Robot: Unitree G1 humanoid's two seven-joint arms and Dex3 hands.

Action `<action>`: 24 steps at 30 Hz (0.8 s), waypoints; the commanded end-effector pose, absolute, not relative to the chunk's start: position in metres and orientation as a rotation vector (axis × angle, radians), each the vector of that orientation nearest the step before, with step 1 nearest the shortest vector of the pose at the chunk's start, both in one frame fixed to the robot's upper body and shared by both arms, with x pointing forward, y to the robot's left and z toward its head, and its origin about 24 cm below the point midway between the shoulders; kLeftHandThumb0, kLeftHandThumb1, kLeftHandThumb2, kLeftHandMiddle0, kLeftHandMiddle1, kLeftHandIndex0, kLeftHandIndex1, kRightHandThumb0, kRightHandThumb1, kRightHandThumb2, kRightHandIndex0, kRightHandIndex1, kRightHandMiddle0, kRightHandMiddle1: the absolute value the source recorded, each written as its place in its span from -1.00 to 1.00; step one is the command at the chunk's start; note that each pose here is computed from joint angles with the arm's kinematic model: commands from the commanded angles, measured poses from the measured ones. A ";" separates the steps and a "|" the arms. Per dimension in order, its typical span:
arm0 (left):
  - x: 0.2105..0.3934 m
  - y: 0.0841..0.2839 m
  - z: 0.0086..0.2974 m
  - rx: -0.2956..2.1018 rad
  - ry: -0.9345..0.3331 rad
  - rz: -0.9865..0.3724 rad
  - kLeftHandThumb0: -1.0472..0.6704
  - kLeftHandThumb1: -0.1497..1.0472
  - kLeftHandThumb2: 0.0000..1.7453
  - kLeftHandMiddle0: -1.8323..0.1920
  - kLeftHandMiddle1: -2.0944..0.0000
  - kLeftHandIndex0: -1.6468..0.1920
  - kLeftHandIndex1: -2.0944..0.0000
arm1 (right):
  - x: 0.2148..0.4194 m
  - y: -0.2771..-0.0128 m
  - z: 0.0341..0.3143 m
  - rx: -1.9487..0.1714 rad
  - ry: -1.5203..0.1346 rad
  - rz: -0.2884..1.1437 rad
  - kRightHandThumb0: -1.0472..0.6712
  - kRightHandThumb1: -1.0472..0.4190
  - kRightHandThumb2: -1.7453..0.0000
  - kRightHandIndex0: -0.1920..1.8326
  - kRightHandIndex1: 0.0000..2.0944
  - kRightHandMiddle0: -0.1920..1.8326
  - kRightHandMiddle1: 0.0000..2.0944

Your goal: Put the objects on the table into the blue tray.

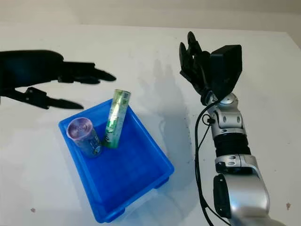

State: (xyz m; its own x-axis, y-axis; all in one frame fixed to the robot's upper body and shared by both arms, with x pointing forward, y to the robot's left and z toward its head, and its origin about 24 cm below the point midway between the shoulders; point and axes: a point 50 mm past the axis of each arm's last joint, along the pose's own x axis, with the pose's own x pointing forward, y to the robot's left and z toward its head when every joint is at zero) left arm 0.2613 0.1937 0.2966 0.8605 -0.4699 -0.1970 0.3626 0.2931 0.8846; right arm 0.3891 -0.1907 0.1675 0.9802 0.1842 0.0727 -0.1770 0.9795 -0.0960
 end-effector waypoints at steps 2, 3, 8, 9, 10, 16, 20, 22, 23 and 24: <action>0.263 0.194 0.311 0.973 -0.193 -0.427 0.06 0.98 -0.26 0.51 0.91 0.60 0.68 | 0.389 -0.193 0.171 -0.095 -0.098 0.176 -0.48 -1.00 0.15 -1.00 -1.00 -1.00 -1.00; 0.267 0.198 0.315 0.909 -0.216 -0.367 0.03 0.90 -0.17 0.48 0.91 0.59 0.66 | 0.389 -0.193 0.171 -0.094 -0.099 0.178 -0.48 -1.00 0.15 -1.00 -1.00 -1.00 -1.00; 0.292 0.224 0.328 0.628 -0.413 -0.075 -0.31 0.98 -0.35 0.42 0.87 0.70 0.35 | 0.389 -0.192 0.170 -0.103 -0.098 0.187 -0.49 -1.00 0.14 -1.00 -1.00 -1.00 -1.00; 0.301 0.235 0.327 0.557 -0.420 -0.008 -0.35 0.99 -0.36 0.49 0.76 0.83 0.18 | 0.389 -0.192 0.170 -0.104 -0.099 0.188 -0.49 -1.00 0.14 -1.00 -1.00 -1.00 -1.00; 0.309 0.246 0.325 0.501 -0.409 0.052 -0.42 1.00 -0.37 0.60 0.63 0.91 0.13 | 0.389 -0.192 0.171 -0.103 -0.101 0.189 -0.49 -1.00 0.14 -1.00 -1.00 -1.00 -1.00; 0.340 0.284 0.288 0.308 -0.300 0.154 -0.58 1.00 -0.27 0.95 0.81 1.00 0.73 | 0.390 -0.192 0.171 -0.098 -0.112 0.188 -0.49 -1.00 0.14 -1.00 -1.00 -1.00 -1.00; 0.354 0.298 0.246 0.221 -0.217 0.188 -0.62 1.00 -0.17 0.99 0.98 1.00 0.96 | 0.390 -0.191 0.172 -0.080 -0.118 0.191 -0.49 -1.00 0.14 -1.00 -1.00 -1.00 -1.00; 0.359 0.300 0.225 0.193 -0.185 0.182 -0.65 1.00 -0.15 0.98 0.97 1.00 0.98 | 0.391 -0.190 0.173 -0.073 -0.121 0.196 -0.49 -1.00 0.14 -1.00 -1.00 -1.00 -1.00; 0.359 0.301 0.218 0.202 -0.177 0.186 -0.67 1.00 -0.15 0.97 0.96 0.98 0.98 | 0.391 -0.190 0.173 -0.071 -0.121 0.196 -0.50 -1.00 0.14 -1.00 -1.00 -1.00 -1.00; 0.360 0.299 0.211 0.204 -0.169 0.182 -0.68 1.00 -0.15 0.94 0.95 0.95 0.96 | 0.391 -0.190 0.173 -0.068 -0.122 0.192 -0.50 -1.00 0.14 -1.00 -1.00 -1.00 -1.00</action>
